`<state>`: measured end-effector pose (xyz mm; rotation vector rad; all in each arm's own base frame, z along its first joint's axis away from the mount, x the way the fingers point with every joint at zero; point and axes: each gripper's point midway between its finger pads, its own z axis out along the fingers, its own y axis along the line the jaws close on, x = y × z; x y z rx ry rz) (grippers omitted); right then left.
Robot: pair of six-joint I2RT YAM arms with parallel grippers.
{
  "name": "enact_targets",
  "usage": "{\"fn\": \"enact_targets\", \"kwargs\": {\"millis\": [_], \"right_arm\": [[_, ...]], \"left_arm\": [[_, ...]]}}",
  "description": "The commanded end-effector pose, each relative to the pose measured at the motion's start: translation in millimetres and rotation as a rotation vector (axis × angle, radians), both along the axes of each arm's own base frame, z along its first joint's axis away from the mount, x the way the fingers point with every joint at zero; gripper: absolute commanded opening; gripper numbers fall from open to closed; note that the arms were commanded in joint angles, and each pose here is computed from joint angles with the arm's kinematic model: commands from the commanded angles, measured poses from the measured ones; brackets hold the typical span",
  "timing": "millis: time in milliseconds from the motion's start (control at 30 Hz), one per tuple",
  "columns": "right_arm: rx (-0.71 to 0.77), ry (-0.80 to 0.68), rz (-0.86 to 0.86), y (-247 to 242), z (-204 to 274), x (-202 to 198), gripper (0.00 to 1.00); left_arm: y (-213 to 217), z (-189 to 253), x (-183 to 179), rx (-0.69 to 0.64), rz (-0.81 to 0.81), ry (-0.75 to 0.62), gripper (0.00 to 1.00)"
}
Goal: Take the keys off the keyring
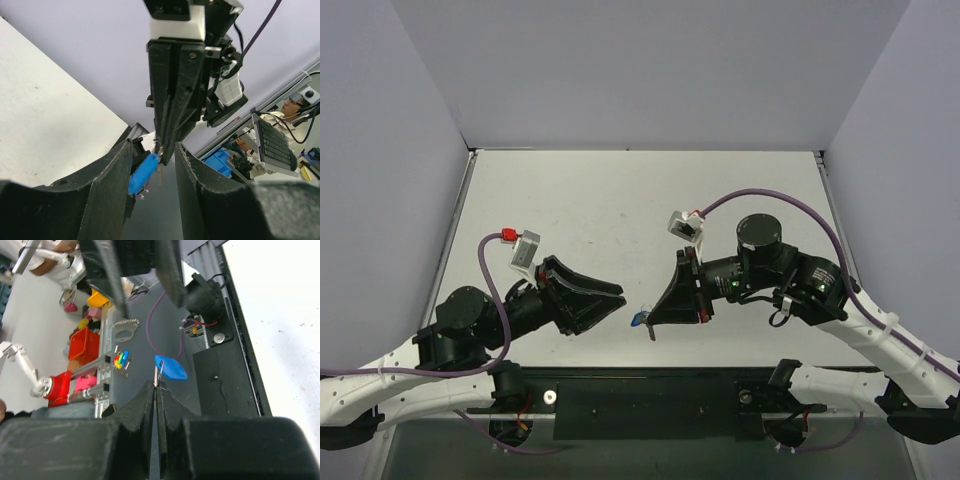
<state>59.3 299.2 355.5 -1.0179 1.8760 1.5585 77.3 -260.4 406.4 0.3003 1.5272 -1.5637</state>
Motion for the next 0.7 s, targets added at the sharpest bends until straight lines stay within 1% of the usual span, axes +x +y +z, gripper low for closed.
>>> {"fn": "enact_targets", "kwargs": {"millis": [0, 167, 200, 667], "right_arm": [[0.006, -0.041, 0.139, -7, 19, -18, 0.0], [-0.012, -0.054, 0.176, -5, 25, -18, 0.0], [-0.023, -0.053, 0.182, -3, 24, -17, 0.0], [-0.05, -0.066, 0.2, 3, 23, -12, 0.0]], "left_arm": [[1, 11, -4, -0.022, -0.016, -0.026, 0.48], [0, 9, -1, -0.04, -0.001, -0.021, 0.45], [1, 16, -1, -0.069, 0.001, -0.03, 0.45], [-11, 8, -6, -0.068, -0.049, -0.021, 0.41]]}}
